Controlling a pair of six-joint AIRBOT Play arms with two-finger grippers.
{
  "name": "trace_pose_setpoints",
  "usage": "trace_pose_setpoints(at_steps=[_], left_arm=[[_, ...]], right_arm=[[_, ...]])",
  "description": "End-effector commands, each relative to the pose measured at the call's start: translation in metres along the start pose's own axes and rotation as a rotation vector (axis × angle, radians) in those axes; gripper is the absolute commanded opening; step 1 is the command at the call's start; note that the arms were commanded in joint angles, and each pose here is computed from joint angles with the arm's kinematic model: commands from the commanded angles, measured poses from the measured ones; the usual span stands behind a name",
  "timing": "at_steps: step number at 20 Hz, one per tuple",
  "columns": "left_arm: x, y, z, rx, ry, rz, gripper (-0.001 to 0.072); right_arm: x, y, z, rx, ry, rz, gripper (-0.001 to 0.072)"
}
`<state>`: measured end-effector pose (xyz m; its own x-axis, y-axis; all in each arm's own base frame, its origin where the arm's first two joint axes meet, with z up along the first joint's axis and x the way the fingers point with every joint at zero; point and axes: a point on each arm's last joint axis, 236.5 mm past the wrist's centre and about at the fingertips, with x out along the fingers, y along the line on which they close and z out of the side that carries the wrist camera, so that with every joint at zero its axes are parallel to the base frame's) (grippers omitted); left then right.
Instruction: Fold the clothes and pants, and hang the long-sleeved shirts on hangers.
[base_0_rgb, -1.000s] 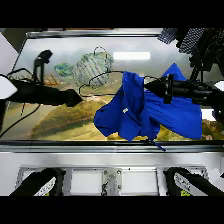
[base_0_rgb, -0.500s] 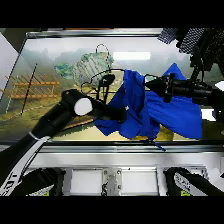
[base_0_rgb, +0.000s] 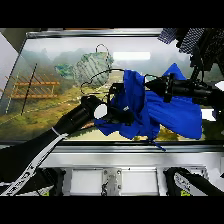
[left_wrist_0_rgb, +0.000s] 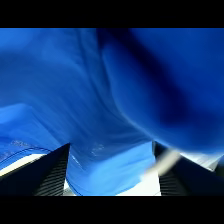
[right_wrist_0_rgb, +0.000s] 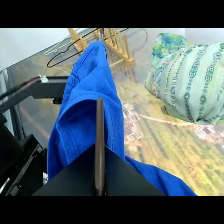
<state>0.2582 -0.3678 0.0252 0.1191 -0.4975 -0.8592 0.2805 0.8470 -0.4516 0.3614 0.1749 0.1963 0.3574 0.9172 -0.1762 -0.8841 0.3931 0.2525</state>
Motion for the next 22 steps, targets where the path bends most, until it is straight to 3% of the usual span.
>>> trace_pose_setpoints(at_steps=[1,2,3,4,11,20,21,22], left_arm=[[0.011,0.005,-0.004,-0.01,0.026,0.018,0.0548],[0.012,0.007,-0.005,-0.006,0.03,0.026,0.0398],[0.011,0.013,-0.004,0.012,0.028,0.051,0.0066],[0.008,0.02,-0.005,0.034,0.031,0.078,0.001],[-0.078,0.09,0.004,0.194,0.042,0.222,0.0009],[-0.13,0.137,0.023,0.132,-0.032,0.242,0.0011],[-0.128,0.137,0.023,0.128,-0.026,0.24,0.0206],[-0.127,0.139,0.024,0.117,-0.027,0.246,0.0489]], right_arm=[[0.0,0.001,0.0,-0.001,0.0,0.001,0.0004],[0.0,0.001,0.0,-0.001,0.0,0.001,0.0004],[0.0,0.001,0.0,-0.001,0.0,0.003,0.0004],[0.0,0.003,0.001,-0.004,0.0,0.007,0.0004],[-0.005,0.031,-0.011,0.035,-0.01,0.012,0.0004],[0.003,0.054,-0.004,0.044,-0.099,-0.041,0.0003],[0.006,0.053,-0.003,0.044,-0.099,-0.049,0.0004],[0.007,0.052,-0.003,0.043,-0.101,-0.057,0.0003]])
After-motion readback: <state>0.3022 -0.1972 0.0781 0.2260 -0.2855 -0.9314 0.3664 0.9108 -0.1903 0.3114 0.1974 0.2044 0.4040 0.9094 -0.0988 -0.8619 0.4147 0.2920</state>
